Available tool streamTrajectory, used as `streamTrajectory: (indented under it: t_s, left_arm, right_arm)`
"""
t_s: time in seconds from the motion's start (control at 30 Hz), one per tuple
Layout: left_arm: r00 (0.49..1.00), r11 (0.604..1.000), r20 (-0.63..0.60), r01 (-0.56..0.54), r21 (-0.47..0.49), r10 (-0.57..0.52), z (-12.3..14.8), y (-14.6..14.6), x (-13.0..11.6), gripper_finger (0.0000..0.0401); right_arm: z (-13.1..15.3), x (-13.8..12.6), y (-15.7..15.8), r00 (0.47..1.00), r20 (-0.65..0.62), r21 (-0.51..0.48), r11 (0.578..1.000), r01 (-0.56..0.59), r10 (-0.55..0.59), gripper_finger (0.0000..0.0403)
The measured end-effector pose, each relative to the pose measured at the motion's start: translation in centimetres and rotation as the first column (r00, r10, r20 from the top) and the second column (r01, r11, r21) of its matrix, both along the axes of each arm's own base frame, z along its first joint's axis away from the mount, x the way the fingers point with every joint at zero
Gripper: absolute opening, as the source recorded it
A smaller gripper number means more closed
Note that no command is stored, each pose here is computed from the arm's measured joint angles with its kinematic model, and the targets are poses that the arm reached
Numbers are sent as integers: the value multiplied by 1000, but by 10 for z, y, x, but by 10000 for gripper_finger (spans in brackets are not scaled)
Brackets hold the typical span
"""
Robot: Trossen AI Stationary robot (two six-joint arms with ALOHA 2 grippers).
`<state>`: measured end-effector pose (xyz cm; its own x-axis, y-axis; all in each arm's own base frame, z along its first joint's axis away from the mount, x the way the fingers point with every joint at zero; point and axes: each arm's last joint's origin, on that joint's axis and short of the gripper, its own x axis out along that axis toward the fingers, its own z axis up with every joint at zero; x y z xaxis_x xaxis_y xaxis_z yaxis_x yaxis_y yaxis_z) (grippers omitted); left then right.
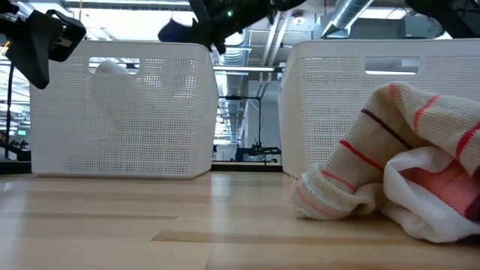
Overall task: Sort clothes
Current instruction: Put the blue sock into the left white bin, then put the brown sock into the left white bin
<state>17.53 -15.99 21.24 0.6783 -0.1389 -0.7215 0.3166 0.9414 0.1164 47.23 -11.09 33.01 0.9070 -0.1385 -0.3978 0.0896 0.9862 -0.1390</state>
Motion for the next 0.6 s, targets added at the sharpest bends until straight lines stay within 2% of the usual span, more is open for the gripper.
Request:
streamTrajectory:
  t_s: [0.2, 0.37, 0.47, 0.6]
  left_arm:
    - [999, 1000, 28, 23, 10, -24, 2, -1, 2, 235]
    - [996, 999, 76, 37, 19, -38, 5, -3, 4, 235]
    - [993, 999, 107, 46, 21, -48, 7, -4, 6, 235]
    - [986, 997, 149, 66, 31, -70, 10, -5, 9, 235]
  right_arm:
    - [1, -6, 1, 999, -42, 40, 999, -26, 27, 155]
    - [30, -18, 20, 996, 19, 33, 996, -83, 83, 232]
    - [49, -27, 34, 992, 60, 21, 994, -110, 109, 252]
    - [74, -45, 47, 987, 101, 22, 992, -128, 125, 254]
